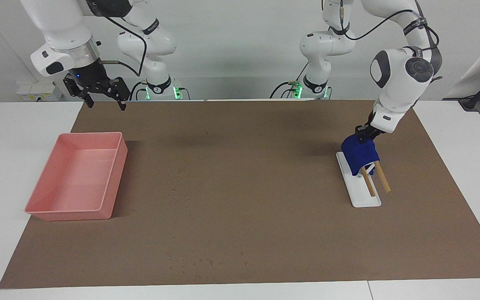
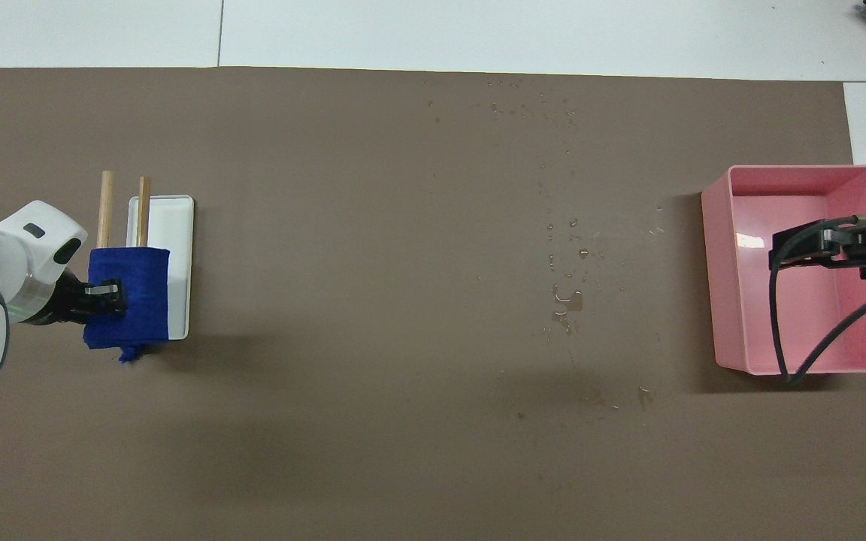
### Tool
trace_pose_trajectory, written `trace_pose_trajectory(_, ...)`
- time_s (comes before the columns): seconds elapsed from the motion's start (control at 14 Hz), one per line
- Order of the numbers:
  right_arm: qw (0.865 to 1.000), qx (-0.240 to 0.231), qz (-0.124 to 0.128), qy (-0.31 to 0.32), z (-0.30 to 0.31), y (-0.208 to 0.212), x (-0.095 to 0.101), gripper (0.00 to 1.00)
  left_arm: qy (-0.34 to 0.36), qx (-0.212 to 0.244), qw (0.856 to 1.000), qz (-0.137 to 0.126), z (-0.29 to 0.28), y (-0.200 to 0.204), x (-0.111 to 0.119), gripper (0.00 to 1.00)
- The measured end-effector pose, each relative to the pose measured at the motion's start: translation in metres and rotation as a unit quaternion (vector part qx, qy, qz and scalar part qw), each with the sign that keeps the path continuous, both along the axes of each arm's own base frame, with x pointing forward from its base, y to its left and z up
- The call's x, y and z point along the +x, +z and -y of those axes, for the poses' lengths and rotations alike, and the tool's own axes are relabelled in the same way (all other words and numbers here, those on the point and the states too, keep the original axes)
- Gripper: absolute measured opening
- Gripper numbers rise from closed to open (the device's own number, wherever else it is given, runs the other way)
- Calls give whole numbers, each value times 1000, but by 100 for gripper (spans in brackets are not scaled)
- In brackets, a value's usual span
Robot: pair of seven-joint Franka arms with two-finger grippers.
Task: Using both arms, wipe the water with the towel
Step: 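Close the left gripper on the blue cloth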
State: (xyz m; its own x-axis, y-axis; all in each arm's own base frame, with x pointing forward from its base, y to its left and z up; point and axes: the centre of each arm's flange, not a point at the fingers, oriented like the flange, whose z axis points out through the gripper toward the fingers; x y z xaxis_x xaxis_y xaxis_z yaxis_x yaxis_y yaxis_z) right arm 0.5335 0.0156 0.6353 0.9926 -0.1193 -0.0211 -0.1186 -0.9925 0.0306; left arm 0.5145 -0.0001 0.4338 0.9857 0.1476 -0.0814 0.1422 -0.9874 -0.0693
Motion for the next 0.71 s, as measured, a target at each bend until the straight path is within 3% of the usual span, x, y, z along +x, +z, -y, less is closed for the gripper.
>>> trace_pose_trajectory(0.28, 1000, 0, 0, -1, 1, 0, 0, 100, 2, 0, 1000, 0, -2, 2, 0, 28)
trace_pose_trajectory(0.5, 1000, 0, 0, -1, 1, 0, 0, 100, 2, 0, 1000, 0, -2, 3, 0, 26)
trace_pose_trajectory(0.64, 1000, 0, 0, -1, 1, 0, 0, 100, 2, 0, 1000, 0, -2, 4, 0, 10)
trace_pose_trajectory(0.71, 1000, 0, 0, -1, 1, 0, 0, 100, 2, 0, 1000, -1, -2, 4, 0, 10)
